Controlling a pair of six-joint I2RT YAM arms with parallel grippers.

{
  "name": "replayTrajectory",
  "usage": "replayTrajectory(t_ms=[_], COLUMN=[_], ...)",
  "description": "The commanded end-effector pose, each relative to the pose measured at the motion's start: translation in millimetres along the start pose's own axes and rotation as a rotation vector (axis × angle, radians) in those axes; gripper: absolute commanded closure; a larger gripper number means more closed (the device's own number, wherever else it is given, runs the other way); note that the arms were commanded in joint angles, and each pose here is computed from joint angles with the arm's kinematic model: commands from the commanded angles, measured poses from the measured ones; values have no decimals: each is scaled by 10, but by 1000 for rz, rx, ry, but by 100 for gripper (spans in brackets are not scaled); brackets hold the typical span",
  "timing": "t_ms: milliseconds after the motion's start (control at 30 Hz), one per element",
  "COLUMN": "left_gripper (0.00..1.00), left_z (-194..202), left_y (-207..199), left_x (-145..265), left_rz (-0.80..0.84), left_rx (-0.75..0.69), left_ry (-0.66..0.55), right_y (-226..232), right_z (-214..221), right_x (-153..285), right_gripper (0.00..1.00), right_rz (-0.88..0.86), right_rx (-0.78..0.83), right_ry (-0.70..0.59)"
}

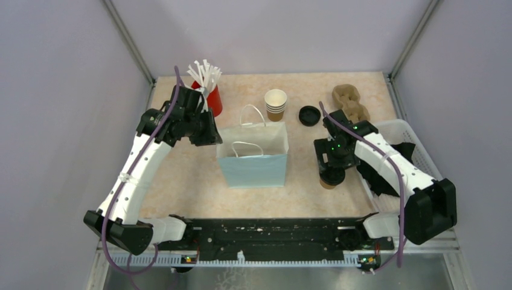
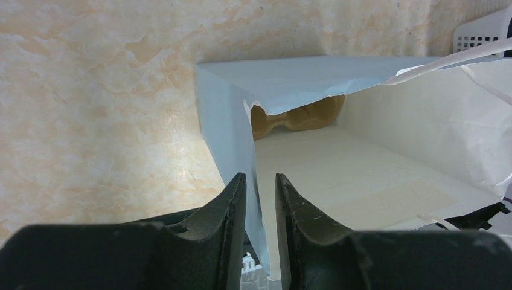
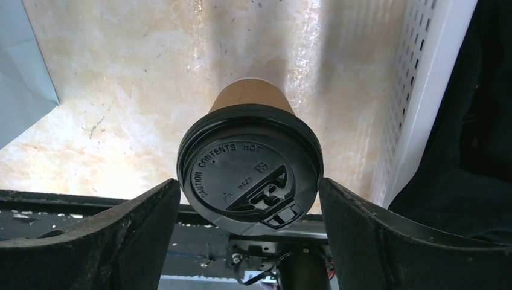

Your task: Pack the takeout coffee

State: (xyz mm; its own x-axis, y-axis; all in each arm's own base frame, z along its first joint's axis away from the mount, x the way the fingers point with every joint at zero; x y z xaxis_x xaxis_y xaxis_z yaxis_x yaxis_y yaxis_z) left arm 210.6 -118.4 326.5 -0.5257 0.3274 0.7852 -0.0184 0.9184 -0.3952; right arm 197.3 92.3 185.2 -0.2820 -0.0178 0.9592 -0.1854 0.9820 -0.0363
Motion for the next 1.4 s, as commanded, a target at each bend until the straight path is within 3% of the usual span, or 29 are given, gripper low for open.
replayTrajectory(t_ms=[0, 1367], left_gripper=[69, 67], left_z=[-14, -8], left_y=[-16, -21], left_x=[17, 31], left_rz=[18, 27], left_rx=[-11, -16], left_ry=[-21, -25], right_y=[38, 31], right_z=[-13, 19], right_x=[-40, -94], right_gripper=[15, 16], right_rz=[7, 72], right_rx=[10, 11], right_ry=[-2, 38])
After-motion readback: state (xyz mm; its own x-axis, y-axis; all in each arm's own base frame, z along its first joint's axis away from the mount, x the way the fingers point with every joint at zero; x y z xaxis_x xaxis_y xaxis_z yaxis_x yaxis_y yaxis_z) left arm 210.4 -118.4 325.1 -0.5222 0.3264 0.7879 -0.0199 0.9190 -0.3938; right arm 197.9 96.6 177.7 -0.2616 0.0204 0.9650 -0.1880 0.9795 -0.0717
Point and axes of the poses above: each gripper's point midway between its finger pads, its own x axis back along the fingers, its own y axis along the line the jaws close on, z = x × y, the point moved 7 cm from there along x, back along the fingers, and after that the axes turned 3 degrees about x, right-handed, at the moved point
